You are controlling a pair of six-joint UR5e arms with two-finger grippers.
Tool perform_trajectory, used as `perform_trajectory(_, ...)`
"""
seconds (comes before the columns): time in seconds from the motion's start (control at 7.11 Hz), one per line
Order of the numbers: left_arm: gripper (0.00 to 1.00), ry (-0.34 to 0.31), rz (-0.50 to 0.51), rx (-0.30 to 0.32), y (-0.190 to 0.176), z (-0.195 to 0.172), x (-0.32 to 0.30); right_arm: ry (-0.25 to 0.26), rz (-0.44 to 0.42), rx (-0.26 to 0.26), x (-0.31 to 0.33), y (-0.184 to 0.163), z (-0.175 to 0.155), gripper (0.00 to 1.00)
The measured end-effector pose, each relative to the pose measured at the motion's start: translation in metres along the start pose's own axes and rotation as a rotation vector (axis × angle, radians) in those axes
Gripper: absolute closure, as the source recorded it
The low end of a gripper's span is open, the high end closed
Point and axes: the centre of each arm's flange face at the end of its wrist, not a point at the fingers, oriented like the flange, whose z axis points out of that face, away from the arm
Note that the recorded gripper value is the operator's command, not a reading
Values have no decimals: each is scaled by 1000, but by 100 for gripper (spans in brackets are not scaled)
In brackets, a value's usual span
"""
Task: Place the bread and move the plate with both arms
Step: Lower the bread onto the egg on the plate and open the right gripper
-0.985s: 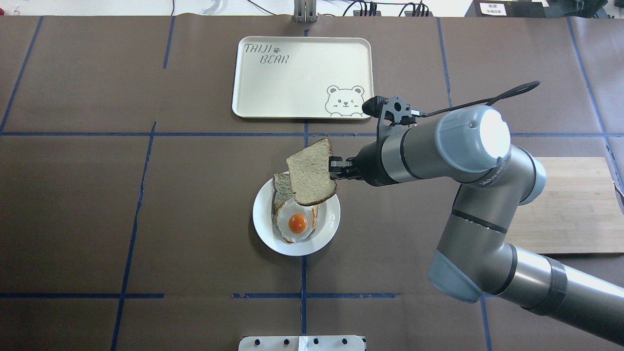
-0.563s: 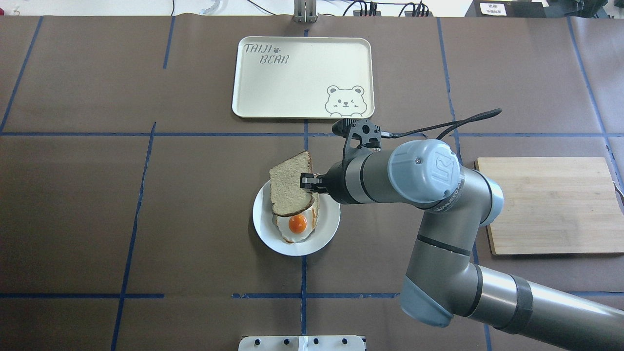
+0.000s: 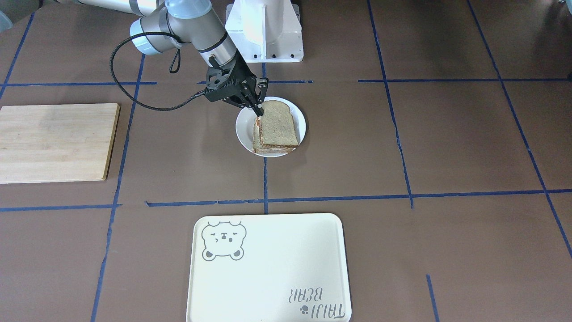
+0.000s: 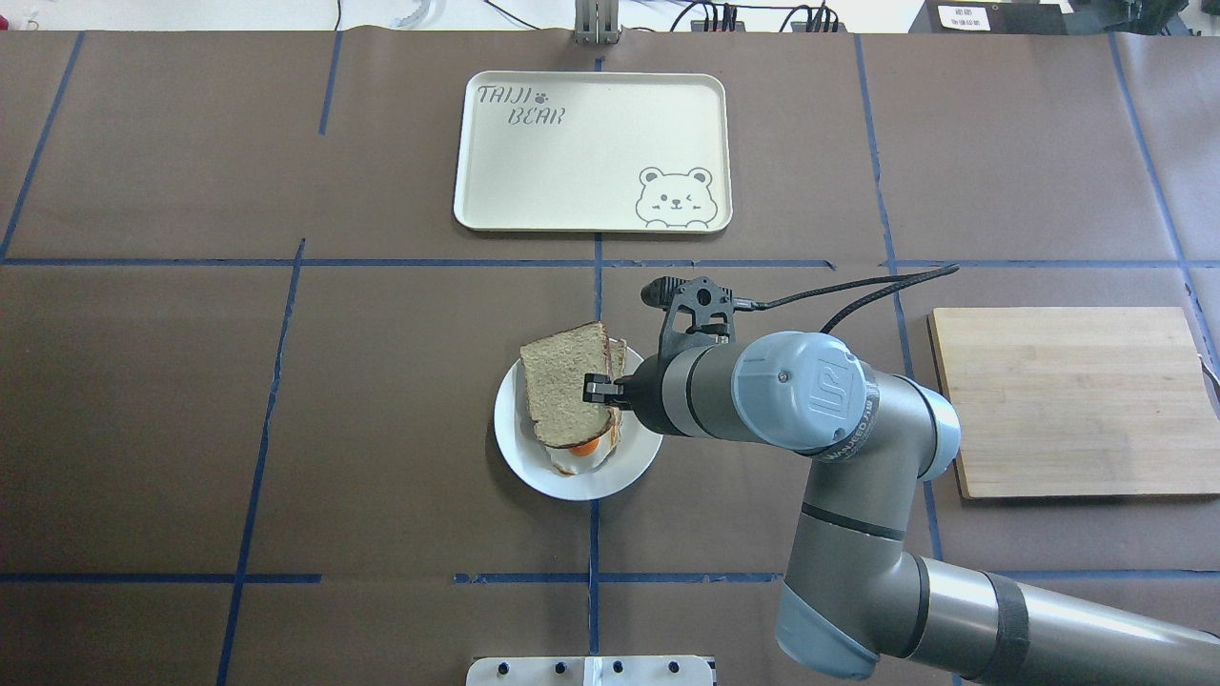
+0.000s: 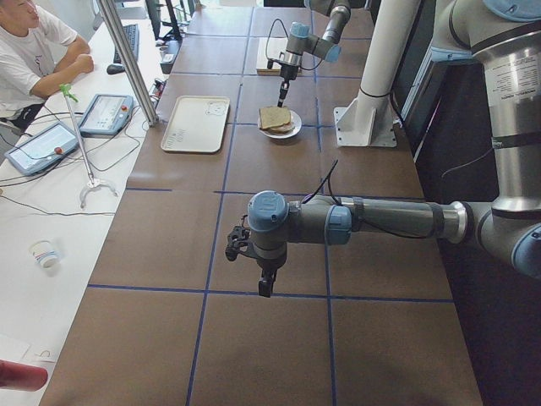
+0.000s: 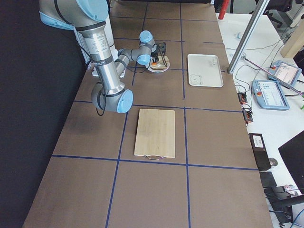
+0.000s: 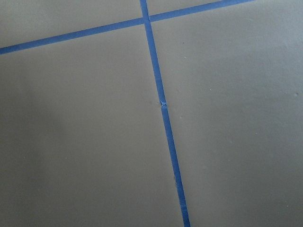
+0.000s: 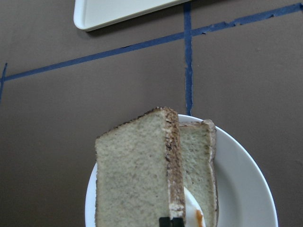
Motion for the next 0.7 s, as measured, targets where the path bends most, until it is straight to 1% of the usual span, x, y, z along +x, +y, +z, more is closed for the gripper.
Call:
perform_trajectory(0.14, 0, 0, 0, 0, 0, 0, 0, 11, 12, -3, 6, 4, 3, 95)
perform_trajectory(0.28, 0, 0, -1, -1, 0, 0, 0, 20, 34, 2, 8, 10, 6, 84)
perform_trajectory(0.42, 0, 0, -1, -1, 0, 0, 0, 24, 52, 11, 8, 15, 9, 40)
perform_trajectory(0.56, 0, 0, -1, -1, 0, 0, 0, 28, 61, 16, 8, 19, 11, 0)
perform_trajectory(0.7, 0, 0, -1, -1, 0, 0, 0, 29, 64, 18, 7, 20, 11, 0)
